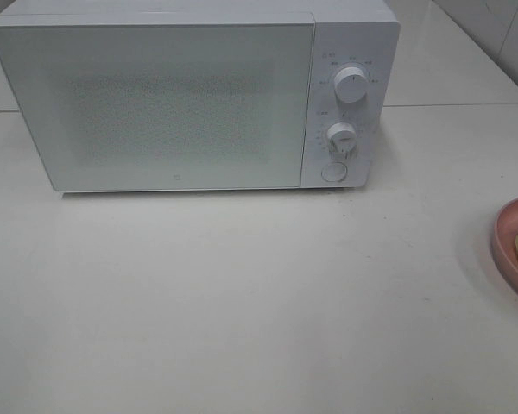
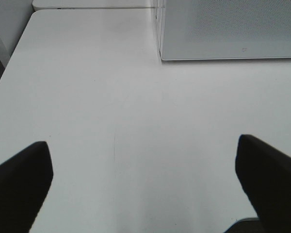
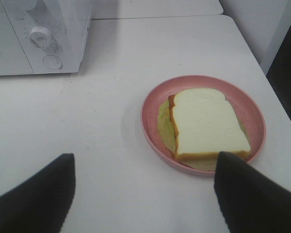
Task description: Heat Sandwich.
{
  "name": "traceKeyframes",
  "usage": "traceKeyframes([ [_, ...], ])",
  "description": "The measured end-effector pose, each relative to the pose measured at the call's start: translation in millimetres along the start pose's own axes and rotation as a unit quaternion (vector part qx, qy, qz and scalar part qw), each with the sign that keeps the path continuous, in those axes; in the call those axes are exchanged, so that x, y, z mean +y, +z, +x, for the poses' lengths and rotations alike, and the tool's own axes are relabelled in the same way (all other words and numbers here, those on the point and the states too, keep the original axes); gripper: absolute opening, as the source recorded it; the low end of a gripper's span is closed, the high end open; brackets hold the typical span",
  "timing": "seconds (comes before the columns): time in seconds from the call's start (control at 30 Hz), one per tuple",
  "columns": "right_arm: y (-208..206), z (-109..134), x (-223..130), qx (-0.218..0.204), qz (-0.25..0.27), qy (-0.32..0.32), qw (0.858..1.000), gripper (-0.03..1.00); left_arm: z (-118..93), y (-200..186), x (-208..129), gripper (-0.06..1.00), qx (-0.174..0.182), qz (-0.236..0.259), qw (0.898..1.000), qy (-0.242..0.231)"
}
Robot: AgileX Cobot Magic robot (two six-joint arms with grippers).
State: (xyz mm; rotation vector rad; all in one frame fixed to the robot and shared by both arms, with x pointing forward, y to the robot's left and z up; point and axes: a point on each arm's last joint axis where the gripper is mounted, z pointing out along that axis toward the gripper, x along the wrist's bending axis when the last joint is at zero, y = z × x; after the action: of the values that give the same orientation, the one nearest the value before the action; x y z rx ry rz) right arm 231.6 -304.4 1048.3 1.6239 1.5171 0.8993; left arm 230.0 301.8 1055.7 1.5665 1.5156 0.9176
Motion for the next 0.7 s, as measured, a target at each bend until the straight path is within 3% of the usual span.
traceKeyframes([
  [0.7, 0.0, 0.0, 0.0, 0.000, 0.000, 0.000, 1.000, 0.76, 0.0, 0.0, 0.0, 0.97, 0.000, 0.000, 1.000, 0.000],
])
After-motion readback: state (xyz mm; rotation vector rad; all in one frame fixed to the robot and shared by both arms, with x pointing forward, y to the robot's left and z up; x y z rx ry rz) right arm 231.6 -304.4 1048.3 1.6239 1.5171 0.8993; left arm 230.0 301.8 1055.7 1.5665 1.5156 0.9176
